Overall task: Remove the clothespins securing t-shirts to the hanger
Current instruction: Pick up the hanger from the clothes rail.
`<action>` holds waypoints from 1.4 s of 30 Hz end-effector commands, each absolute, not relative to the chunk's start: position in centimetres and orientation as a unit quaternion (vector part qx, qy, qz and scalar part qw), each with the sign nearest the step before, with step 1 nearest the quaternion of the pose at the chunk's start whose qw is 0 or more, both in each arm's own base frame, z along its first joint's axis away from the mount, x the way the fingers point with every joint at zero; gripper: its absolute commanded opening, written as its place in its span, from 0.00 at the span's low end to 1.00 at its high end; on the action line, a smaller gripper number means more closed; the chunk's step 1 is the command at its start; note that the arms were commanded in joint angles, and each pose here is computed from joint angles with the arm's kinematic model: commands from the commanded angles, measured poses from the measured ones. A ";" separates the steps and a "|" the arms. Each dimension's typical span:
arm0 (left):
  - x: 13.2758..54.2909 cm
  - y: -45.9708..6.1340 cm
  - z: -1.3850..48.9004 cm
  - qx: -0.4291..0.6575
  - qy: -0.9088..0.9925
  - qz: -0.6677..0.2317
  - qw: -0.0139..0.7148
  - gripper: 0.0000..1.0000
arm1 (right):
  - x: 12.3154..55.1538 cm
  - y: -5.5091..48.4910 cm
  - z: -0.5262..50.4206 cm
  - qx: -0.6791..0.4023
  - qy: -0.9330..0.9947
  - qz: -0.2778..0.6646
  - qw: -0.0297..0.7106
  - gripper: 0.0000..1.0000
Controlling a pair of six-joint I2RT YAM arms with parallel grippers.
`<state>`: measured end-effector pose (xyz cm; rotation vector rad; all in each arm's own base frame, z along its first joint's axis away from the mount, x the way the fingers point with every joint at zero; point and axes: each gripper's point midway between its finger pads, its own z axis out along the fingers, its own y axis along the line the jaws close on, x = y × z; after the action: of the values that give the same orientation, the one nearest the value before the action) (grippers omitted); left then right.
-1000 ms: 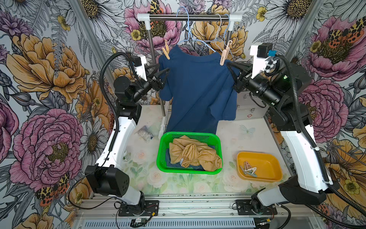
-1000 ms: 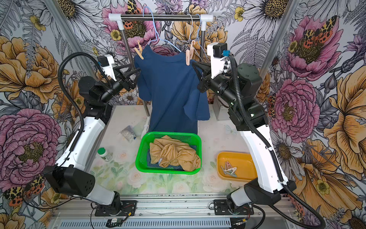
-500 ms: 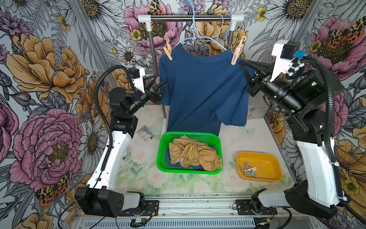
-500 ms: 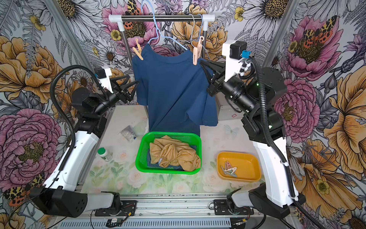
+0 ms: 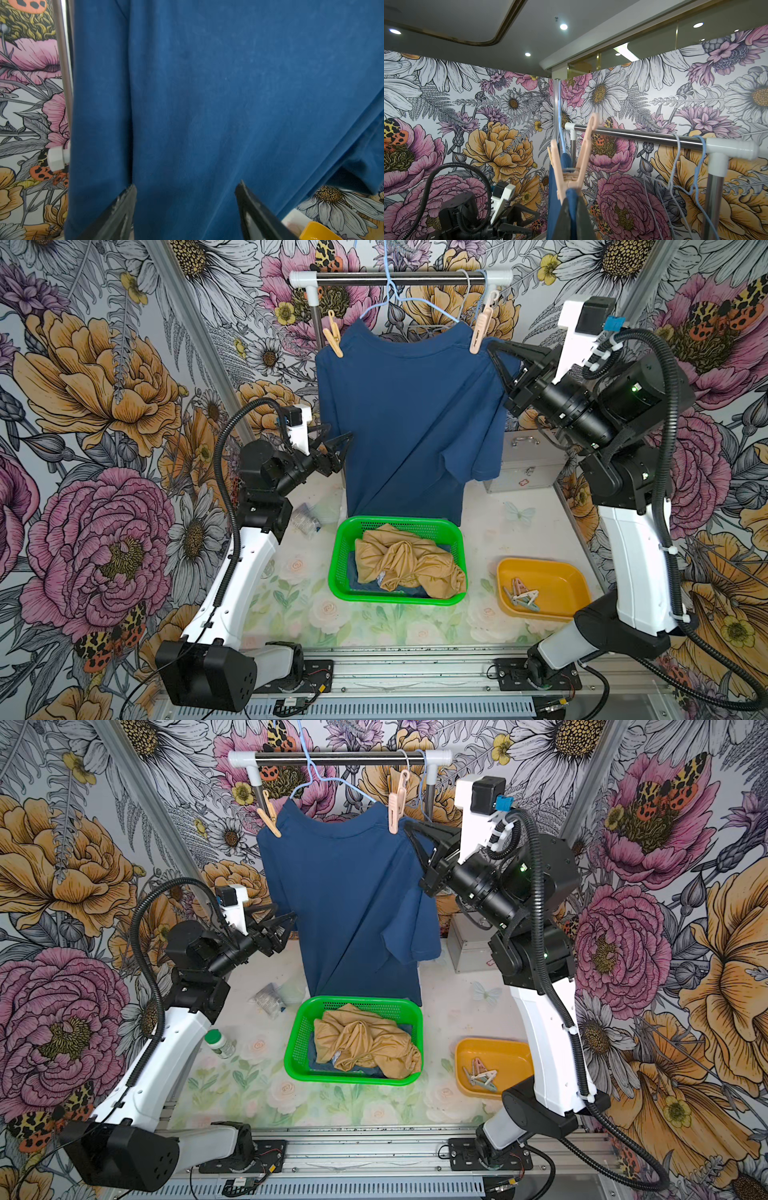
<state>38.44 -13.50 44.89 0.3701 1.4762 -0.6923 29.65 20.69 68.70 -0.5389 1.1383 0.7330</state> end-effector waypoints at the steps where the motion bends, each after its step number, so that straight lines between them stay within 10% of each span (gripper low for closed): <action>1: 38.2 -12.5 44.1 0.157 0.662 -0.288 0.674 0.77 | 24.7 18.5 74.9 -0.235 0.415 0.349 0.806 0.00; 21: 40.4 -15.7 31.3 0.236 0.690 -0.340 0.595 0.79 | 24.5 18.6 74.0 -0.239 0.427 0.352 0.798 0.00; 30: 40.8 -18.5 33.7 0.267 0.653 -0.376 0.600 0.00 | 25.2 18.5 73.1 -0.234 0.441 0.342 0.796 0.00; 42: 38.3 -19.2 38.8 0.287 0.647 -0.342 0.618 0.00 | 26.8 19.1 71.0 -0.234 0.469 0.337 0.782 0.00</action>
<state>37.62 -19.62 40.26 0.6705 1.4207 -0.8260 28.41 20.15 68.56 -0.5219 1.1182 0.7566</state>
